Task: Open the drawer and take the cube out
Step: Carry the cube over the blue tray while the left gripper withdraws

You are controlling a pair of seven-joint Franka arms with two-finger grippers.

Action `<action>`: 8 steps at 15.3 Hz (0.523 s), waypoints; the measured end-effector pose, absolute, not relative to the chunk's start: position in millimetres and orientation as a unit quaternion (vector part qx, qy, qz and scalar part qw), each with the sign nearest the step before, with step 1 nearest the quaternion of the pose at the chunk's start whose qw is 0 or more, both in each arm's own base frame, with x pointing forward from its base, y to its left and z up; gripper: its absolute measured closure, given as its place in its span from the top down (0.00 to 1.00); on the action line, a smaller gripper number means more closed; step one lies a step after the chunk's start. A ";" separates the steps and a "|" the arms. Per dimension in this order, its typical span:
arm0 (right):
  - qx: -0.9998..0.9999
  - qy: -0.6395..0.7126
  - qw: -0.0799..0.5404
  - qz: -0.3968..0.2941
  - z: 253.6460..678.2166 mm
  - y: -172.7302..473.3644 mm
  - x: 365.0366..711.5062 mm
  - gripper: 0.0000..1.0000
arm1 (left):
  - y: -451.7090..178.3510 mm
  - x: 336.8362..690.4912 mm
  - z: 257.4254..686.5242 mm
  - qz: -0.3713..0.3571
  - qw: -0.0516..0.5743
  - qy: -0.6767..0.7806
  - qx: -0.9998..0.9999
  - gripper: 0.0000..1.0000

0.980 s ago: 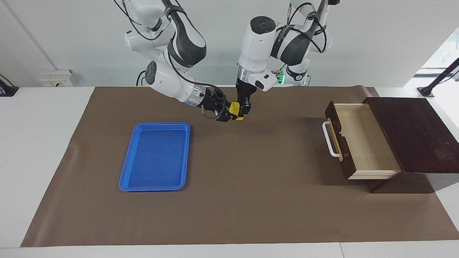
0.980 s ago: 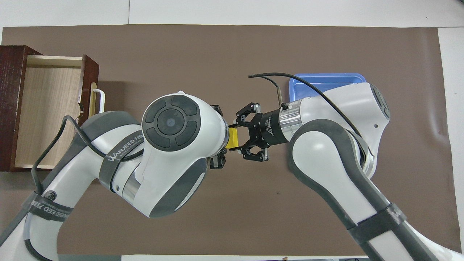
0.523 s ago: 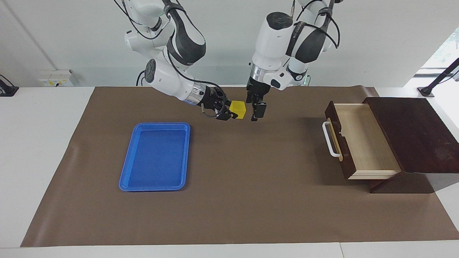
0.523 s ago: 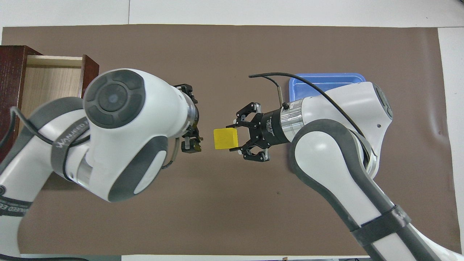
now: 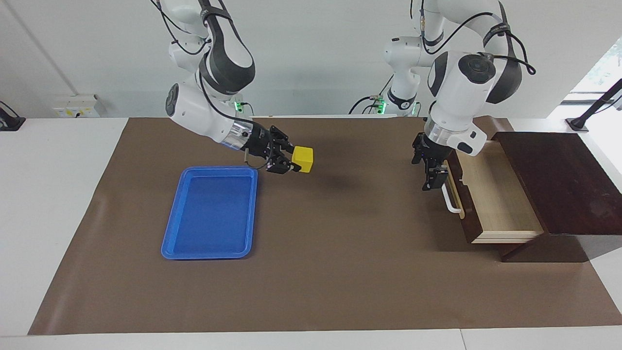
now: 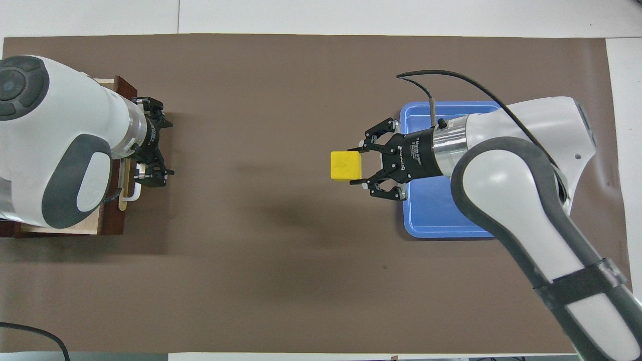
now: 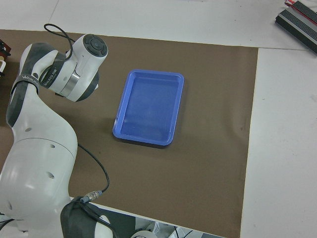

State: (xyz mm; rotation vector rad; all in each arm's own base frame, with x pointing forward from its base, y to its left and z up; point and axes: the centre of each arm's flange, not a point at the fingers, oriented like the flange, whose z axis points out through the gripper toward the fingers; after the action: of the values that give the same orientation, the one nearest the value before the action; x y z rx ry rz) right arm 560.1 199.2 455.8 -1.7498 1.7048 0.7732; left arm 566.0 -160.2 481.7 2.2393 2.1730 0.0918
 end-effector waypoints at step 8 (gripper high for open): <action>-0.664 0.624 0.300 0.282 428.3 65.5 579.0 0.56 | -72.8 580.9 455.9 0.063 -0.009 0.655 0.753 1.00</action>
State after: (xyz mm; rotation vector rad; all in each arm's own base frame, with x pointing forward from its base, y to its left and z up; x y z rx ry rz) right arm 579.0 65.5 428.3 -1.7621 1.6568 0.7480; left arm 580.9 -72.8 455.9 2.3785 2.0700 0.2003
